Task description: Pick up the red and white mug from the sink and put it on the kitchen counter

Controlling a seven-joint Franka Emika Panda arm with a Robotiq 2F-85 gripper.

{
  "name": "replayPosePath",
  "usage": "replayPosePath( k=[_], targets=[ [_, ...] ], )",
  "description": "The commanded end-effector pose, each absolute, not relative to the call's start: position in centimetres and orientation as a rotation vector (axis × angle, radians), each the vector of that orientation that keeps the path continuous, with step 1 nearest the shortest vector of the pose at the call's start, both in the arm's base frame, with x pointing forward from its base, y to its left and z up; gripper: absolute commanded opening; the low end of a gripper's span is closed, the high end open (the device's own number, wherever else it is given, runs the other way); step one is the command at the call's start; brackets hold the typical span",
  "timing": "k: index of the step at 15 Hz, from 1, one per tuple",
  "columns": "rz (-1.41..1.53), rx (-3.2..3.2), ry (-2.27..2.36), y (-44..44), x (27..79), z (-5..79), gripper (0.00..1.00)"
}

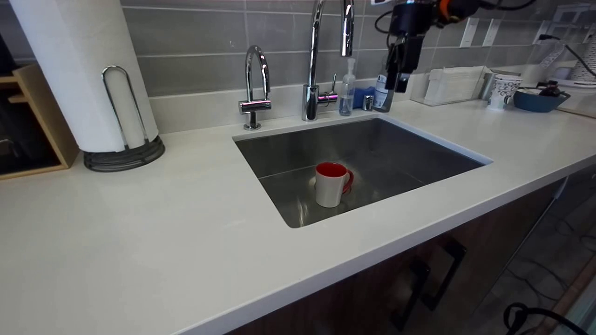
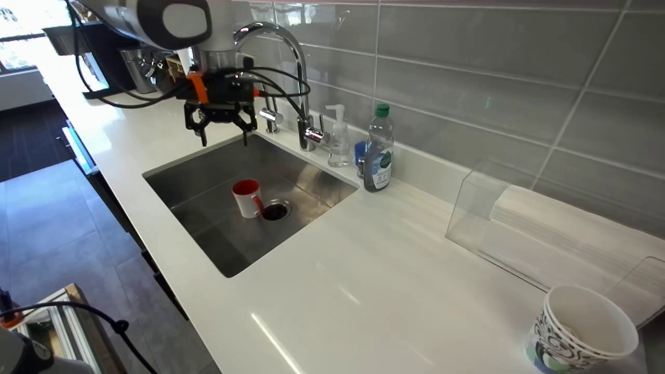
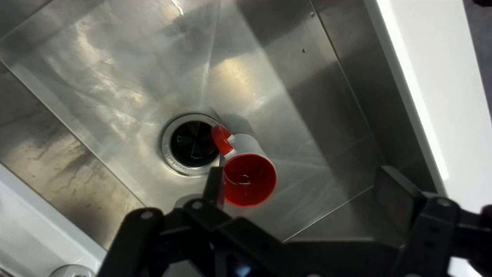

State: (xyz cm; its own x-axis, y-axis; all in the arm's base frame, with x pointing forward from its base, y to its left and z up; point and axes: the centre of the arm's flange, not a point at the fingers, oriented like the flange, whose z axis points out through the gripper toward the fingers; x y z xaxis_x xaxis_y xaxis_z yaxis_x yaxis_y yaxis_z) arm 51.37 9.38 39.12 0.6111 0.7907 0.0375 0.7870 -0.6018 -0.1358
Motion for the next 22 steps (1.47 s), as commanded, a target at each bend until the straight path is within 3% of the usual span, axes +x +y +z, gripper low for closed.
replayPosePath(
  k=[1,10,22],
  targets=[
    [0.055,-2.657,-1.32,9.2,52.1,37.6,1.0],
    [0.124,-2.54,-1.399,9.6,54.1,34.6,1.0],
    [-0.311,-2.483,-1.546,4.9,54.4,27.3,1.0]
  ],
)
